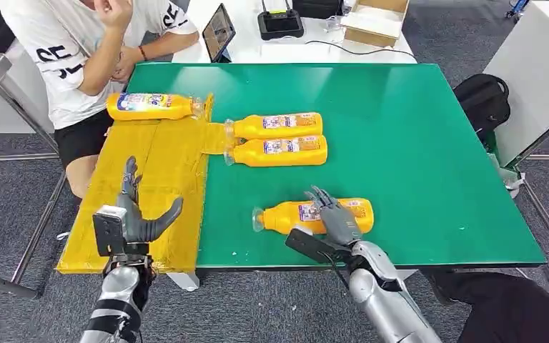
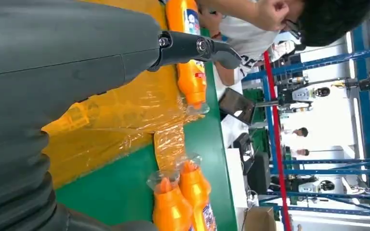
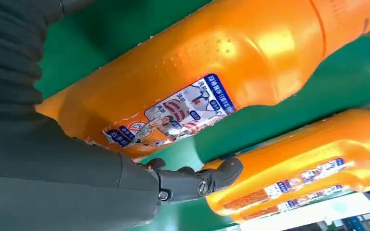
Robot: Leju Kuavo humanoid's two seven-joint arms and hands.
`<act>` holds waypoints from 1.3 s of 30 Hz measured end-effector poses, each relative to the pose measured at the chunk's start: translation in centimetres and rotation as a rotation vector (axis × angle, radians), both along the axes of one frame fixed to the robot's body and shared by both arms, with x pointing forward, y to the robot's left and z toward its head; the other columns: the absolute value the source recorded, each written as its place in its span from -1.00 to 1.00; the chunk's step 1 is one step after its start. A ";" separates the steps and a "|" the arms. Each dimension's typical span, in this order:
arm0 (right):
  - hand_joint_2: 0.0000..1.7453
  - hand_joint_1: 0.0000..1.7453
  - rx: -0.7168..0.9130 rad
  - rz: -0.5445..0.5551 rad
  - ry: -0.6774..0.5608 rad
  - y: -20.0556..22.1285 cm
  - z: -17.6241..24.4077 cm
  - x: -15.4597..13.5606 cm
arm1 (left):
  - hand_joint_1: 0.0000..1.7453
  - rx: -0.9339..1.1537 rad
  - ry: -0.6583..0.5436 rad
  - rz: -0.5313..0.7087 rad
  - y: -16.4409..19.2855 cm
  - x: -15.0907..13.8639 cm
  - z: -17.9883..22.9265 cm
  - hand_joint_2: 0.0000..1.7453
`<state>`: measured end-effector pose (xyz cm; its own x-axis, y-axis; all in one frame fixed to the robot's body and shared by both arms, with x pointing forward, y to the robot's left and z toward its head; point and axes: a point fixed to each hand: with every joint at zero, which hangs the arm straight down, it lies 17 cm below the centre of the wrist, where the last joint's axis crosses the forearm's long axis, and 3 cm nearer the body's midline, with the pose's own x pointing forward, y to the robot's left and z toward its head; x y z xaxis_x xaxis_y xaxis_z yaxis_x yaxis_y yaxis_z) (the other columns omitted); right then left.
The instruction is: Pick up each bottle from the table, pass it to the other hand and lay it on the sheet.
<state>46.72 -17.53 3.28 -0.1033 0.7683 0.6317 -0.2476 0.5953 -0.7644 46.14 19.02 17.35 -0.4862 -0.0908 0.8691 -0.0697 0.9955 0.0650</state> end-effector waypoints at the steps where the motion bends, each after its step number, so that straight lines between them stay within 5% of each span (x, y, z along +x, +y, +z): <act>1: 1.00 -1.00 -0.011 -0.001 -0.002 -0.2 0.0 0.0 | -1.00 0.000 0.000 0.001 0.0 0.0 0.0 1.00; 28: 1.00 -1.00 -0.076 0.018 0.000 -1.5 0.2 0.3 | -1.00 -0.004 0.028 -0.017 -0.2 0.0 -1.1 1.00; 39: 1.00 -1.00 -0.133 0.017 0.086 -4.0 -0.2 3.3 | -1.00 -0.022 0.059 -0.048 -0.8 0.6 -1.8 1.00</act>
<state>49.99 -21.57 3.05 -0.0673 0.8445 0.5313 -0.3245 0.4850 -0.8121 46.70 18.21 15.52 -0.4371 -0.0494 0.8981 -0.0190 0.9988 0.0457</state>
